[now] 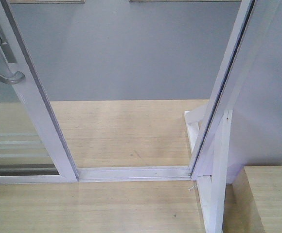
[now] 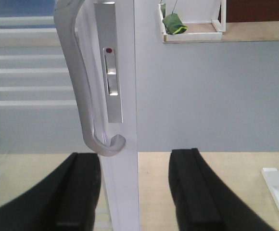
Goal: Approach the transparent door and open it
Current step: 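Release the handle and withdraw the left gripper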
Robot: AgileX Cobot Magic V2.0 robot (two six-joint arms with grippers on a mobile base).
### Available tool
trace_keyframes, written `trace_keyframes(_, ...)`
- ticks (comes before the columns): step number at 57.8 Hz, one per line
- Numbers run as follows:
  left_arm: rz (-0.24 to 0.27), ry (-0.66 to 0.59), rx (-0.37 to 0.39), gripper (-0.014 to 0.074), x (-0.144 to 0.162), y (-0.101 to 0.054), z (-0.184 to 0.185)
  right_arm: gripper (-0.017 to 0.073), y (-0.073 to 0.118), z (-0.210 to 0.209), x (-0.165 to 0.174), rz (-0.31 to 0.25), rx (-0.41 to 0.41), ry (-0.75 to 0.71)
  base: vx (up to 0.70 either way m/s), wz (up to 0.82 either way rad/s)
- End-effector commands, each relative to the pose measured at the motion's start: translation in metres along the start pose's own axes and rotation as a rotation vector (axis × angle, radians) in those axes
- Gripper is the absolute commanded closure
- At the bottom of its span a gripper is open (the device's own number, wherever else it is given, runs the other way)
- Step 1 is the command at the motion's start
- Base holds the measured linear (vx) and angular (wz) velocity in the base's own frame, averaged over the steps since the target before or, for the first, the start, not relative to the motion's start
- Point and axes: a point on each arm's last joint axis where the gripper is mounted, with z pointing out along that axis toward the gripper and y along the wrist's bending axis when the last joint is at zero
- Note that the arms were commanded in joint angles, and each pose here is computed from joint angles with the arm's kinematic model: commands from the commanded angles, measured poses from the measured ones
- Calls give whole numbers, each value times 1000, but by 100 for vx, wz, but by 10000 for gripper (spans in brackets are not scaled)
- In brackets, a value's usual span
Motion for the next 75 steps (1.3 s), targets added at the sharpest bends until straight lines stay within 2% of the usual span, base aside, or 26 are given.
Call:
trace_keyframes(1, -12, -70, 7, 151, -13, -1, -14, 117, -4, -8, -14, -16, 7, -101, 0, 0)
trace_keyframes(22, -11, 44, 30, 154, -1, -4, -14, 117, -4, -8, -14, -17, 7, -101, 0, 0)
trace_keyframes(30, -11, -44, 15, 216, 12, -3, -23, 117, -4, -8, -14, -17, 8, -101, 0, 0)
trace_keyframes(35, -11, -120, 1, 285, 26, -3, -33, 117, -4, -8, -14, -16, 7, -101, 0, 0)
trace_keyframes(45, -63, -298, 3, 467, 58, -3, -59, 117, -4, -8, -14, -16, 7, -100, 0, 0)
trace_keyframes(49, -84, -331, 17, 521, 71, -4, -66, 117, -4, -8, -14, -16, 7, -100, 0, 0)
trace_keyframes(54, -138, -352, 26, 596, 88, -4, -74, 117, -4, -8, -14, -16, 7, -100, 0, 0)
trace_keyframes(58, -188, -363, 30, 603, 102, -4, -78, 117, -4, -8, -14, -16, 7, -100, 0, 0)
trace_keyframes(60, -196, -367, 30, 601, 108, -4, -81, 117, -4, -8, -14, -16, 7, -100, 0, 0)
trace_keyframes(65, -127, -395, 18, 597, 123, -4, -86, 117, -4, -8, -14, -16, 7, -100, 0, 0)
trace_keyframes(70, -31, -429, -1, 596, 134, -4, -90, 117, -4, -8, -14, -16, 7, -100, 0, 0)
trace_keyframes(75, 7, -465, -10, 595, 148, -5, -92, 117, -4, -8, -14, -16, 7, -100, 0, 0)
